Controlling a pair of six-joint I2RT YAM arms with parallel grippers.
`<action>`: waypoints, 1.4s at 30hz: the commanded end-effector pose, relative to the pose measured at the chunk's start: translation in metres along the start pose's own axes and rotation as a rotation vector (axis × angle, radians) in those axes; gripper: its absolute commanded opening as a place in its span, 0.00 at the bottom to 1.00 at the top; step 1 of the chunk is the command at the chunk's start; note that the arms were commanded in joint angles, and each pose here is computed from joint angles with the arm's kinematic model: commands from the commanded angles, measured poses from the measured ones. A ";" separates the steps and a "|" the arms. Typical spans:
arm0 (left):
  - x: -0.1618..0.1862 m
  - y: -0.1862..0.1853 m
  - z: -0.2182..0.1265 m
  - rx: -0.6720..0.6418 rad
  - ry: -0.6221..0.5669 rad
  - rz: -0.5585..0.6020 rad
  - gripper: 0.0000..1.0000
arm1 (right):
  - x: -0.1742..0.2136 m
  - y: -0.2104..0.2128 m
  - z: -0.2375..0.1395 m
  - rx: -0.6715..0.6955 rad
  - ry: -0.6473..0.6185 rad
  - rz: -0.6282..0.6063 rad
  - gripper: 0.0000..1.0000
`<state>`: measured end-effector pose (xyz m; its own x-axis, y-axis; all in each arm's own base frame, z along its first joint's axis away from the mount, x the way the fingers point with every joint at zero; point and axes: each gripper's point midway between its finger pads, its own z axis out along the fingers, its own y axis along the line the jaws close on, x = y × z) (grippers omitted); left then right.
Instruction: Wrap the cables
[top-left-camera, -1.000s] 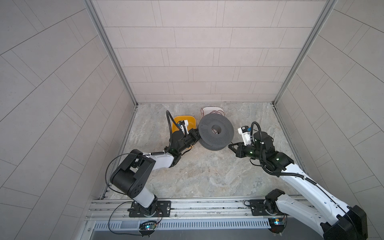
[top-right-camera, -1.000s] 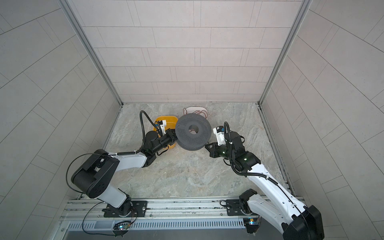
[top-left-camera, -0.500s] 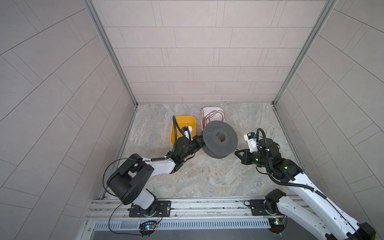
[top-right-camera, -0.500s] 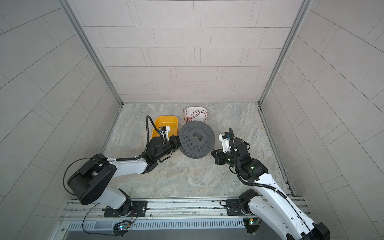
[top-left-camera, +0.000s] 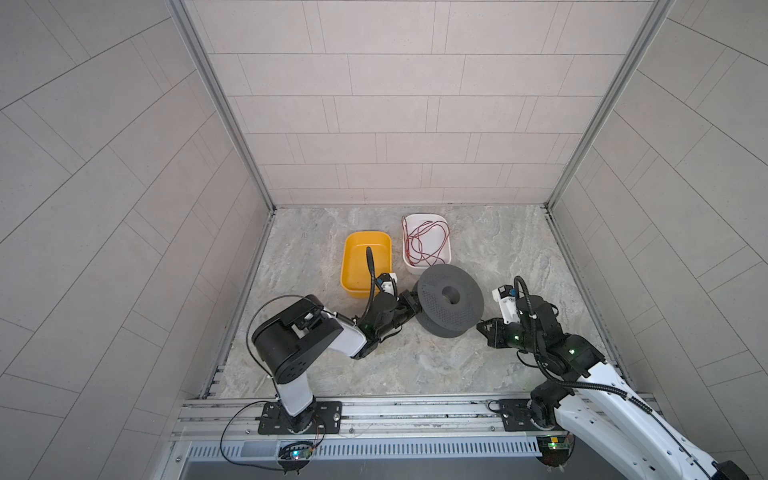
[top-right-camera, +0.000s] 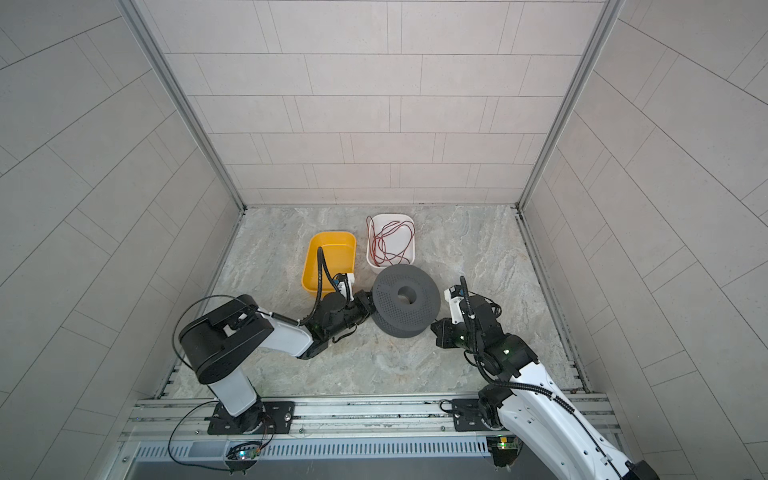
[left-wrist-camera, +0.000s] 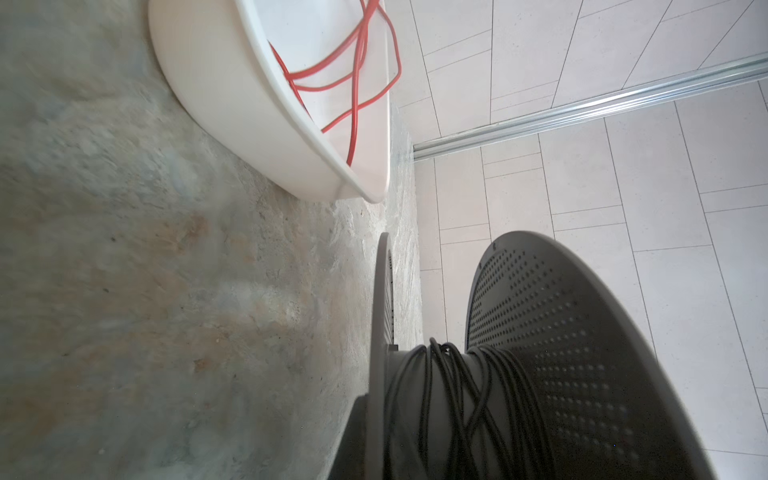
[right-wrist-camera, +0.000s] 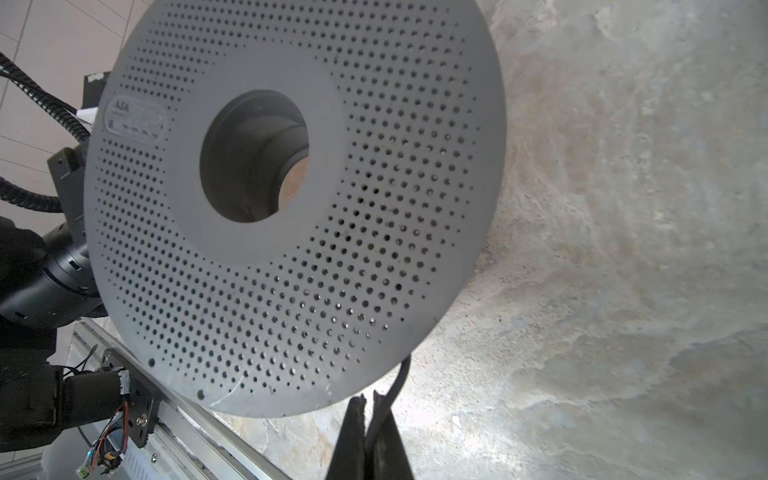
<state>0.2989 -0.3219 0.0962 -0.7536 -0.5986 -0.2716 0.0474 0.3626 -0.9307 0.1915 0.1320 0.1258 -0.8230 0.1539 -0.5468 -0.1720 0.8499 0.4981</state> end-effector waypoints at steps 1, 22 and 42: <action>-0.009 -0.004 0.002 0.029 -0.100 0.043 0.00 | -0.010 0.007 -0.008 -0.022 -0.058 -0.032 0.00; 0.005 0.058 0.045 -0.086 -0.133 -0.019 0.02 | 0.001 -0.019 0.018 0.044 -0.060 -0.006 0.00; 0.017 0.089 0.068 -0.203 -0.075 -0.036 0.25 | -0.006 -0.029 0.039 0.072 -0.089 0.022 0.00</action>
<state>0.3400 -0.3687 0.0385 -0.6982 -0.6840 -0.2114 -0.0314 0.3242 -0.9455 0.2156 0.1233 0.0755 -0.8027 0.1929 -0.5643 -0.0977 0.8910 0.4434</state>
